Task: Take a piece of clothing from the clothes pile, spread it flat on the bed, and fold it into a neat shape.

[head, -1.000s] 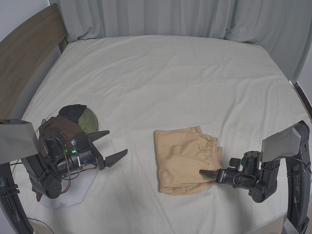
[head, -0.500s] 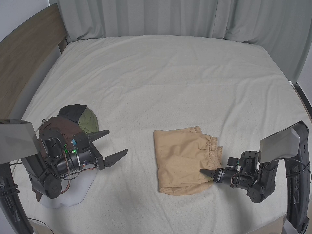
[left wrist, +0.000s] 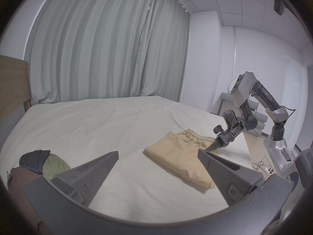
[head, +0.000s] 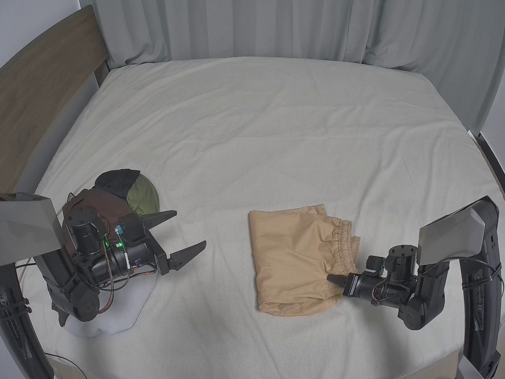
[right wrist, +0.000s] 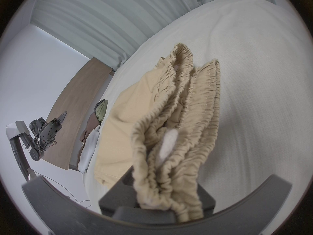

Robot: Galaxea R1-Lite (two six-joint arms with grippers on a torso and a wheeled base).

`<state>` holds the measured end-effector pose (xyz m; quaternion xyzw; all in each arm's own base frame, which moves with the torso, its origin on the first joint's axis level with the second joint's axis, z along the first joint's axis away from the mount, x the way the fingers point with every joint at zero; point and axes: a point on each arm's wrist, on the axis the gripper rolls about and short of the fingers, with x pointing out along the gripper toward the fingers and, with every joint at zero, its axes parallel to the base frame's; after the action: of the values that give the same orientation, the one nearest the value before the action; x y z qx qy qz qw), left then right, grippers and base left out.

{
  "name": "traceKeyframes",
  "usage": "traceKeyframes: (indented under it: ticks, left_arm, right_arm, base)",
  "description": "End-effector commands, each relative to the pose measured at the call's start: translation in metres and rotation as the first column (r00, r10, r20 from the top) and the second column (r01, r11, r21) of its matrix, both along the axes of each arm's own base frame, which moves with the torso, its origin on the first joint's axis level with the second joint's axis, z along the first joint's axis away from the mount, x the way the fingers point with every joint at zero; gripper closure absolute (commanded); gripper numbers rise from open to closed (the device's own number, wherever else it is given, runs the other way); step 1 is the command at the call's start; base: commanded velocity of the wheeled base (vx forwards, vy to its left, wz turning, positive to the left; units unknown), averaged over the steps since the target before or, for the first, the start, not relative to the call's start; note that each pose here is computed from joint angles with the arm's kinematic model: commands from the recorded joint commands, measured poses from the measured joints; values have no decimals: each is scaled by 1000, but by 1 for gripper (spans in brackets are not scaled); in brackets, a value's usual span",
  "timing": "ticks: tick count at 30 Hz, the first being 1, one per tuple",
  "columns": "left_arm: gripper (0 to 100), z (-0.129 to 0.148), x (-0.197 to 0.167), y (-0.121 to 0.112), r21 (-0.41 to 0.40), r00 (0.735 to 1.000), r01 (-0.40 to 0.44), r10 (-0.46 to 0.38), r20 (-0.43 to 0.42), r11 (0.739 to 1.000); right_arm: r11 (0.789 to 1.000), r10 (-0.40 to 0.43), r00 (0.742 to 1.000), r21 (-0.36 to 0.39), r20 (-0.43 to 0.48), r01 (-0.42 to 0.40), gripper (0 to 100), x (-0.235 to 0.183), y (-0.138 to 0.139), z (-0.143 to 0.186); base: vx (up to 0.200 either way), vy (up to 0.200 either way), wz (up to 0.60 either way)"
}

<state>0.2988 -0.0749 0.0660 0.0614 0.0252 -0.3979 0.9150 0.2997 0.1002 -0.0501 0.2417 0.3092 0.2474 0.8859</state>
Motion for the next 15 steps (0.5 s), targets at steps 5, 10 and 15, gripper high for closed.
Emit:
traceKeyframes:
  ticks: [5, 10, 15]
  left_arm:
    - [0, 1, 0, 0, -1, 1000, -1, 1, 4, 1000]
    - [0, 1, 0, 0, -1, 1000, -1, 1, 6, 1000]
    - [0, 1, 0, 0, -1, 1000, -1, 1, 4, 1000]
  right_arm:
    - [1000, 24, 999, 12, 40, -24, 100, -4, 7, 17]
    - [999, 32, 997, 20, 65, -34, 100, -7, 9, 27]
    - [998, 49, 995, 30, 91, -52, 100, -13, 12, 42]
  base:
    - [0, 0, 0]
    - [0, 0, 0]
    - [0, 0, 0]
